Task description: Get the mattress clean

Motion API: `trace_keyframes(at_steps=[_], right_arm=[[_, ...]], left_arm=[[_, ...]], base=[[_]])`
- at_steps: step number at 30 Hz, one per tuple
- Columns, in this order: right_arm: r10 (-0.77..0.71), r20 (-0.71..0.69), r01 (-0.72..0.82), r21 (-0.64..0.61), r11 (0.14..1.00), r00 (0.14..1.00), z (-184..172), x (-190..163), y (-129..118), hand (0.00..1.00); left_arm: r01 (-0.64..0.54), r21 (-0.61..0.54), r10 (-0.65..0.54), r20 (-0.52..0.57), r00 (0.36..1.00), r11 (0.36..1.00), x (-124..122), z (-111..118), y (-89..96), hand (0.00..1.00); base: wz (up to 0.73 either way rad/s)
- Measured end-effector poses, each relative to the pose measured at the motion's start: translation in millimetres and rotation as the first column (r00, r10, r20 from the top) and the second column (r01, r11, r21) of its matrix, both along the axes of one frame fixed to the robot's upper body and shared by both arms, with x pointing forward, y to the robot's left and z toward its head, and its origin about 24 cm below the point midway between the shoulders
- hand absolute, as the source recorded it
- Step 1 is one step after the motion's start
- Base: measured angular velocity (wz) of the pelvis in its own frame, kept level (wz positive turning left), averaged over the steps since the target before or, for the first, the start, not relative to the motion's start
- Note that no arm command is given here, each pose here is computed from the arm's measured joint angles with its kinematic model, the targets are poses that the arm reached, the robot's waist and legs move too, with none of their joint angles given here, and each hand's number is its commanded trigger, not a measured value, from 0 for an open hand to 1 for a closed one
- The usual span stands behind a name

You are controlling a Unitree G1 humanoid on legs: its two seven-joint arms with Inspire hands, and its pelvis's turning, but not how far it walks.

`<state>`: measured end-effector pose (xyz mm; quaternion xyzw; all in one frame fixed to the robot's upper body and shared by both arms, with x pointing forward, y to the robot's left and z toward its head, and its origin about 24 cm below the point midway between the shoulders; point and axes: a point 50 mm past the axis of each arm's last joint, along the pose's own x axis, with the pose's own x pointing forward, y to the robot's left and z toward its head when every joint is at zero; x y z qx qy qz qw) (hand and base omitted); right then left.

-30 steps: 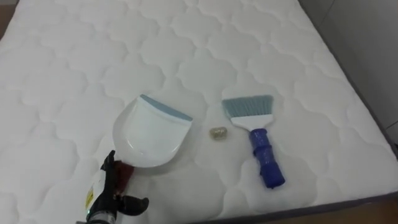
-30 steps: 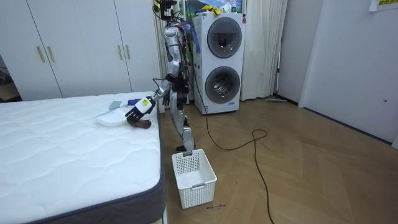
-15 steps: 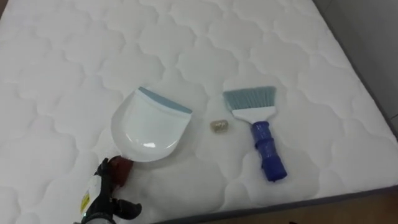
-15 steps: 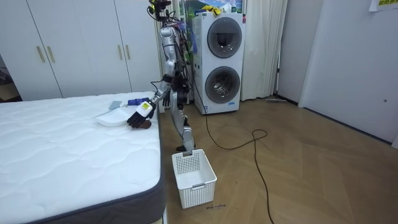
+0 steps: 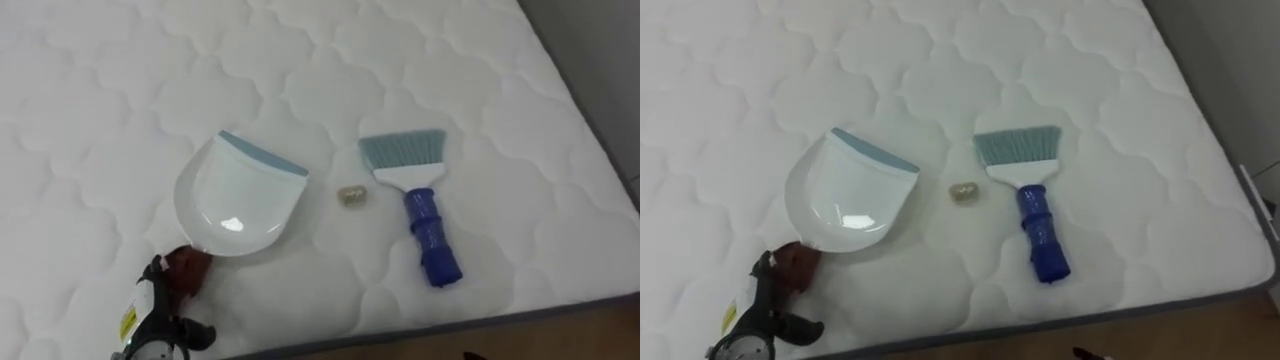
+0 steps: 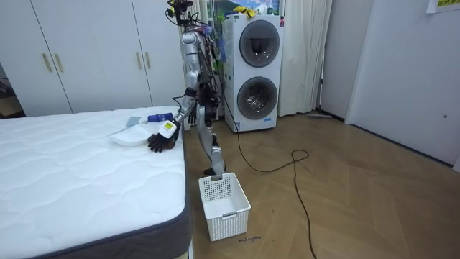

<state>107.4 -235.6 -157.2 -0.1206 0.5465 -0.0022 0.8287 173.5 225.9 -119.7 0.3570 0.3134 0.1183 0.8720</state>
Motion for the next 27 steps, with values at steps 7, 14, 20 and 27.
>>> trace_keyframes(at_steps=[7, 14, 20, 27], right_arm=[[0.007, 0.004, -0.007, -0.012, 1.0, 1.0, 0.8, 3.4, -0.4, 0.0], [0.009, 0.022, -0.009, -0.013, 1.0, 1.0, 2.6, 10.1, -0.1, 0.0], [-0.003, 0.035, 0.004, -0.031, 1.0, 0.999, 3.7, 13.3, -1.3, 0.0], [0.013, 0.045, -0.011, -0.048, 0.999, 0.999, 5.2, 19.2, -0.3, 0.0]], left_arm=[[-0.023, -0.018, 0.024, 0.031, 0.999, 1.0, 16.1, 5.8, -1.1, 0.0], [-0.049, -0.024, 0.05, 0.038, 0.998, 0.998, 25.8, 9.8, 3.2, 0.0], [-0.052, -0.023, 0.053, 0.043, 0.998, 0.998, 31.8, 12.3, 3.8, 0.0], [-0.07, -0.066, 0.073, 0.04, 0.997, 0.995, 45.2, 17.2, 3.1, 0.93]], base=[[0.02], [-0.03], [-0.01], [0.04]])
